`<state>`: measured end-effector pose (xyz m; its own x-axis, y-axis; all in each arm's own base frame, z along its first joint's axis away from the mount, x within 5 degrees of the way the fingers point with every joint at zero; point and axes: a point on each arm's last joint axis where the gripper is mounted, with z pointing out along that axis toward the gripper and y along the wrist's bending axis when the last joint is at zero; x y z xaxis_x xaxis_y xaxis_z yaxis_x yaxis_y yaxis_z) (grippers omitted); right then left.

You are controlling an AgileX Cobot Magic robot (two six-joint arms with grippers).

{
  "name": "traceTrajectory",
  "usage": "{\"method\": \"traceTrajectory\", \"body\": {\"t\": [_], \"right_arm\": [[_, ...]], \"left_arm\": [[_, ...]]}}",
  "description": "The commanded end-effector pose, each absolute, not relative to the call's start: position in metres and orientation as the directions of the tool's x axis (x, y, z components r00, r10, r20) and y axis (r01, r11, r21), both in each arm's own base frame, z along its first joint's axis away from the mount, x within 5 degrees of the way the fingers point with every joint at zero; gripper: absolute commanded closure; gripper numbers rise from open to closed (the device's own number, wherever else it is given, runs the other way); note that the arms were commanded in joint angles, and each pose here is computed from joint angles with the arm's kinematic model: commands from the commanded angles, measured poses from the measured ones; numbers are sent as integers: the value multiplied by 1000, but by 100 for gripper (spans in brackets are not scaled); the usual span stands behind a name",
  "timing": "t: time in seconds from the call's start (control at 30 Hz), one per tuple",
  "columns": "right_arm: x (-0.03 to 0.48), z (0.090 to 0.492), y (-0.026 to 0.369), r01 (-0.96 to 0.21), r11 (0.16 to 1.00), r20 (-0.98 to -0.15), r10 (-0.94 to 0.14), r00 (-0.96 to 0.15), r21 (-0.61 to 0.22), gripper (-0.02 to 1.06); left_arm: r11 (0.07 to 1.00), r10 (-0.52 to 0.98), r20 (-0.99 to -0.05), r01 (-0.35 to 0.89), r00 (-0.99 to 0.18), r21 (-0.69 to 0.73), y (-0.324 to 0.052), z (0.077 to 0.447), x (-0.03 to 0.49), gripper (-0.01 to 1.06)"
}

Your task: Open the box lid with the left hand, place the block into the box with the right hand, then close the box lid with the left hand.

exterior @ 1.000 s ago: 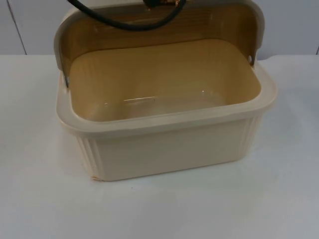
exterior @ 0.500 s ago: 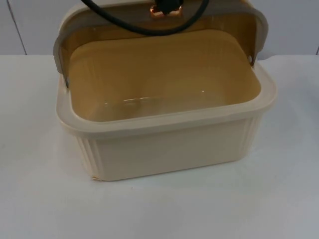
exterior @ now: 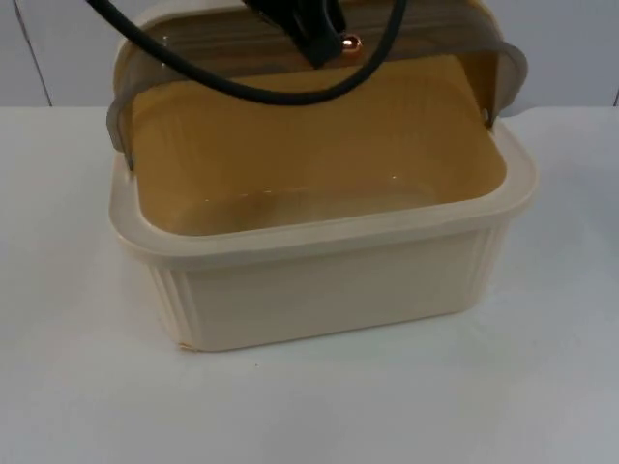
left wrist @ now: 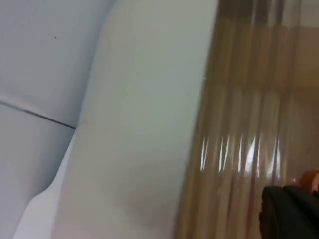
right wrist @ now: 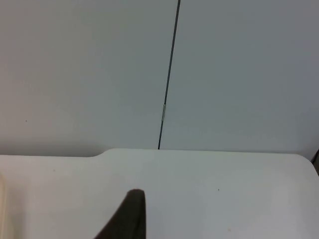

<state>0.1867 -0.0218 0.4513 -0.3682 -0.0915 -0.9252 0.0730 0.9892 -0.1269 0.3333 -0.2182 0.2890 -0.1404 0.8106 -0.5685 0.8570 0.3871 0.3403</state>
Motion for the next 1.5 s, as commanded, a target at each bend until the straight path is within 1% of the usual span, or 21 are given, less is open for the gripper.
{"method": "traceTrajectory", "body": {"t": [0.0, 0.2, 0.23, 0.47, 0.67, 0.97, 1.13, 1.23, 1.37, 1.47], "right_arm": [[184, 454, -21, 70, 989, -927, -98, -361, -132, -1], [184, 454, -21, 69, 989, -926, -96, -364, -130, -1], [184, 454, -21, 69, 989, -926, -96, -364, -130, -1], [184, 454, -21, 69, 989, -926, -96, -364, -130, -1], [184, 454, -21, 69, 989, -926, -96, -364, -130, -1], [184, 454, -21, 69, 989, -927, -97, -362, -130, -1], [184, 454, -21, 69, 989, -927, -97, -362, -130, -1], [184, 454, -21, 69, 989, -927, -97, -362, -130, -1], [184, 454, -21, 69, 989, -927, -97, -362, -130, -1], [184, 454, -21, 69, 989, -927, -97, -362, -130, -1]], "left_arm": [[389, 813, -561, 861, -154, 327, -221, 280, 326, 105], [388, 814, -558, 864, -160, 319, -233, 275, 314, 105], [377, 820, -553, 867, -149, 326, -236, 275, 312, 105], [378, 822, -548, 867, -154, 323, -236, 275, 311, 105], [347, 840, -527, 875, -130, 337, -236, 274, 311, 105], [353, 827, -545, 881, -137, 314, -240, 274, 307, 105], [332, 832, -543, 888, -117, 318, -247, 274, 302, 105], [303, 842, -531, 896, -94, 323, -247, 272, 301, 105], [259, 863, -502, 906, -61, 336, -243, 255, 296, 105], [156, 891, -453, 919, 27, 361, -245, 236, 285, 105]]}}
